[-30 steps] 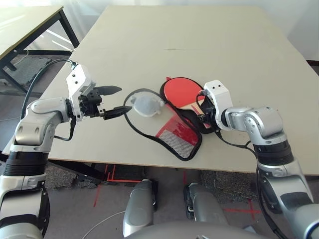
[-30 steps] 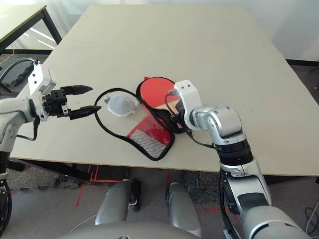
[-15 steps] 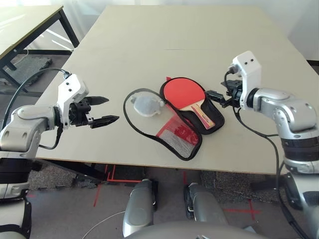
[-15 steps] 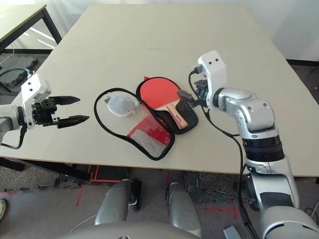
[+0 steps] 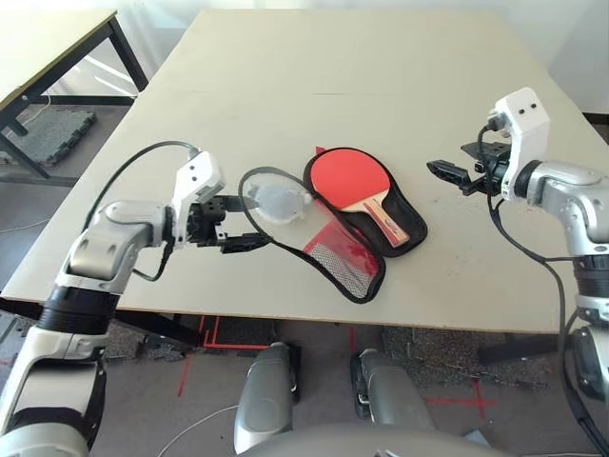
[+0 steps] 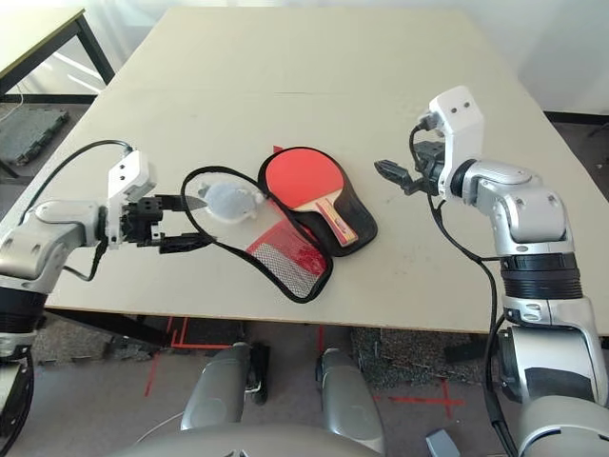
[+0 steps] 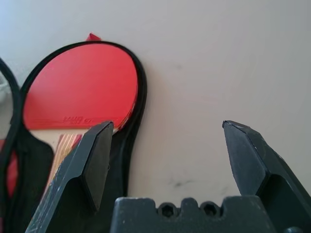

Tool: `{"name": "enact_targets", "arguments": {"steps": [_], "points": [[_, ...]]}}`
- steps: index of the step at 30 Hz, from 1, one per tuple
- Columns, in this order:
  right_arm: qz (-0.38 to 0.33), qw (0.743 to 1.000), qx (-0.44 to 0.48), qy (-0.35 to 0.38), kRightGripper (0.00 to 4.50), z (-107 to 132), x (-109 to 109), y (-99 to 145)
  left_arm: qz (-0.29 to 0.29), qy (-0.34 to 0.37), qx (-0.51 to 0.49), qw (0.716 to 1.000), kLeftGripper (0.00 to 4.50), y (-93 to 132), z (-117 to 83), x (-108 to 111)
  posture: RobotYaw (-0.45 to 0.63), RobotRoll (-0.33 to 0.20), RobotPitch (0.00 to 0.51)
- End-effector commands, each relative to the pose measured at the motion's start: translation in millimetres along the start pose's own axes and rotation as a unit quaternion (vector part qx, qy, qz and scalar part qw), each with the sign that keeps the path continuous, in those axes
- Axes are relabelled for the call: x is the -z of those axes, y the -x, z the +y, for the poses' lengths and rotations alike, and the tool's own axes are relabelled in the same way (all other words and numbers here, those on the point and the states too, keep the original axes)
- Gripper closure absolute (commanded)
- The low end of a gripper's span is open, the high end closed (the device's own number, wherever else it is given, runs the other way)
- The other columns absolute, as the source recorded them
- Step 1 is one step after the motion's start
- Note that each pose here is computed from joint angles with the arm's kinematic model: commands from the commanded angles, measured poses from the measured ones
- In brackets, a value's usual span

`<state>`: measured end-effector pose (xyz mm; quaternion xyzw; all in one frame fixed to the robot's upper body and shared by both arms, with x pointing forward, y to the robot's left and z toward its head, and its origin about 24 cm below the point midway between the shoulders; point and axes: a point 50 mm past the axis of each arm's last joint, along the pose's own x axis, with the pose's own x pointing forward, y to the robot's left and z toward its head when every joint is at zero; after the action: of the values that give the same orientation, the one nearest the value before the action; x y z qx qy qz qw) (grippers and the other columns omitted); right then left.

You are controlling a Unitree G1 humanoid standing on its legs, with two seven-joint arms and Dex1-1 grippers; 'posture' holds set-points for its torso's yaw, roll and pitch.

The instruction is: Store the ping-pong paddle in its case and zip it.

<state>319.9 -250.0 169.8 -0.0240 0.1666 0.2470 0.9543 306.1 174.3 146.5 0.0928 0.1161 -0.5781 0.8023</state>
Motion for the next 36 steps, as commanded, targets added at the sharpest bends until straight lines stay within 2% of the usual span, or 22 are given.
{"name": "enact_targets", "arguments": {"steps": [1,5,11,16,21,24,28,36], "points": [[-0.005,0.999,-0.014,-0.032,0.05,-2,6,8,-0.029,-0.031,0.009,0.999,0.00,-16,8,-18,0.09,0.000,0.119],[0.002,0.999,-0.026,-0.047,0.05,-3,13,14,-0.051,-0.058,0.007,0.997,0.00,-35,19,-32,0.08,0.000,0.116],[0.003,0.991,-0.054,-0.122,0.05,-2,29,23,-0.092,-0.097,-0.015,0.991,0.00,-87,32,-55,0.04,0.000,0.115],[0.006,0.986,-0.068,-0.150,0.05,3,37,27,-0.092,-0.097,-0.006,0.991,0.00,-93,33,-51,0.03,0.000,0.114],[0.015,0.983,-0.083,-0.164,0.05,8,48,28,-0.079,-0.091,0.001,0.993,0.00,-86,35,-43,0.04,0.000,0.115],[0.026,0.980,-0.095,-0.174,0.05,13,55,24,-0.058,-0.081,0.018,0.995,0.00,-74,34,-33,0.05,0.000,0.118],[0.040,0.976,-0.113,-0.182,0.05,22,62,14,-0.033,-0.067,0.048,0.996,0.00,-51,21,-19,0.07,0.000,0.130],[0.069,0.972,-0.124,-0.187,0.05,25,75,2,-0.013,-0.024,0.034,0.999,0.00,-16,1,-2,0.10,0.000,0.165]]}}
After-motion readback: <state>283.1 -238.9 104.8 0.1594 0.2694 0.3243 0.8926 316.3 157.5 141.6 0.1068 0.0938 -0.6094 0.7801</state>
